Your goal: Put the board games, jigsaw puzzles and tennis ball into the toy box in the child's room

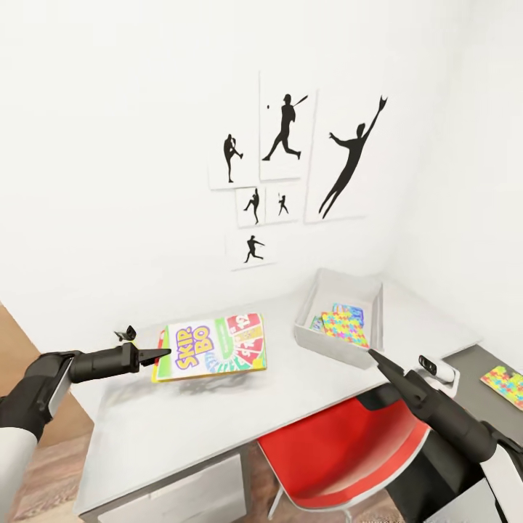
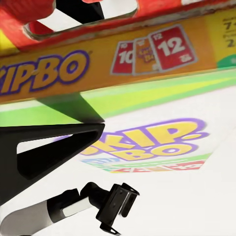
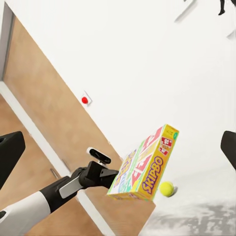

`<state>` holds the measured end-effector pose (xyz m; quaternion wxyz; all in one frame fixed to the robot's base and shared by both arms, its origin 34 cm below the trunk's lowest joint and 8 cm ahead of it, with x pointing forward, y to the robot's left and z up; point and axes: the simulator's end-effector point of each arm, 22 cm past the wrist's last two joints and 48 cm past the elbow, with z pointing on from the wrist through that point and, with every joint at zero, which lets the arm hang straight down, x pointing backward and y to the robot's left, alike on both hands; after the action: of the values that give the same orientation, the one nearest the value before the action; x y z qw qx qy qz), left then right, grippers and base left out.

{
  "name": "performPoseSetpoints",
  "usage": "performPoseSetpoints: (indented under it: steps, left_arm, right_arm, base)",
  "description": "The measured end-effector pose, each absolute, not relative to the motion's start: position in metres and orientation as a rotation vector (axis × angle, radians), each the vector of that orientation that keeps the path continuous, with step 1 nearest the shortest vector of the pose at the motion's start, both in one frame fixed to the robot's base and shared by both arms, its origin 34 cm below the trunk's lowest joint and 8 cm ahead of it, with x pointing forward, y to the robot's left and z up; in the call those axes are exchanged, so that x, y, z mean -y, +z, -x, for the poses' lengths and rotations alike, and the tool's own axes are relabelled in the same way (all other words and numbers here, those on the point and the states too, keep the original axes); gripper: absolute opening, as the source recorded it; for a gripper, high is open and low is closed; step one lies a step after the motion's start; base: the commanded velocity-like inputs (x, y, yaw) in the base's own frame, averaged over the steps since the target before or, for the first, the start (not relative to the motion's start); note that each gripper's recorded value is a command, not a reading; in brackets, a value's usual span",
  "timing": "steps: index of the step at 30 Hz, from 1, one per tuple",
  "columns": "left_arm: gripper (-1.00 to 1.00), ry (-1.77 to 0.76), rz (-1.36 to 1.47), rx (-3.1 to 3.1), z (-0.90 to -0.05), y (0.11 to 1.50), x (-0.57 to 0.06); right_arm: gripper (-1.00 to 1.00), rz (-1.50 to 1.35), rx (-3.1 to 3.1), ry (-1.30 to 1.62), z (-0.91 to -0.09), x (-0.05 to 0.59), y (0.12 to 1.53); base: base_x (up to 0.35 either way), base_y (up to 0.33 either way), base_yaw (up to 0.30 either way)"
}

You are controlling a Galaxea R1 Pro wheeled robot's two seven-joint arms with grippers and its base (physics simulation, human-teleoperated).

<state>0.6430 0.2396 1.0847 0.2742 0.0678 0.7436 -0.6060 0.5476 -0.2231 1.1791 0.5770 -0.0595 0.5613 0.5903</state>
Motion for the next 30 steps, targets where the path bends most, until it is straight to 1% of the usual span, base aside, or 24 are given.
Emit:
performPoseSetpoints:
  steps: [4,7,20,24,30]
  left_arm:
    - [-1.00,-1.628,-0.188,-1.993,-0.643,1.088,-0.240]
    - [-1.00,-1.626,-0.192,-1.989,-0.642,1.090,-0.240]
    - [-1.00,-1.616,-0.211,-1.977,-0.641,1.099,-0.239]
    - [-1.00,-1.614,-0.214,-1.975,-0.640,1.101,-0.239]
    - [-1.00,-1.613,-0.213,-1.975,-0.640,1.101,-0.240]
  right_arm:
    - [1.00,0.143,-1.309,1.380,-0.547,0.223,1.181]
    - [1.00,0.146,-1.306,1.379,-0.546,0.223,1.183]
    - [1.00,0.158,-1.292,1.375,-0.543,0.223,1.191]
    - [1.00,0.160,-1.289,1.374,-0.542,0.223,1.192]
    - [1.00,0.159,-1.291,1.373,-0.542,0.223,1.192]
  base:
    - [0.000,-0.022,-0.200]
    - [0.000,-0.139,-0.200]
    - [0.002,-0.276,-0.198]
    - [0.054,-0.125,-0.076]
    - [0.012,-0.018,-0.011]
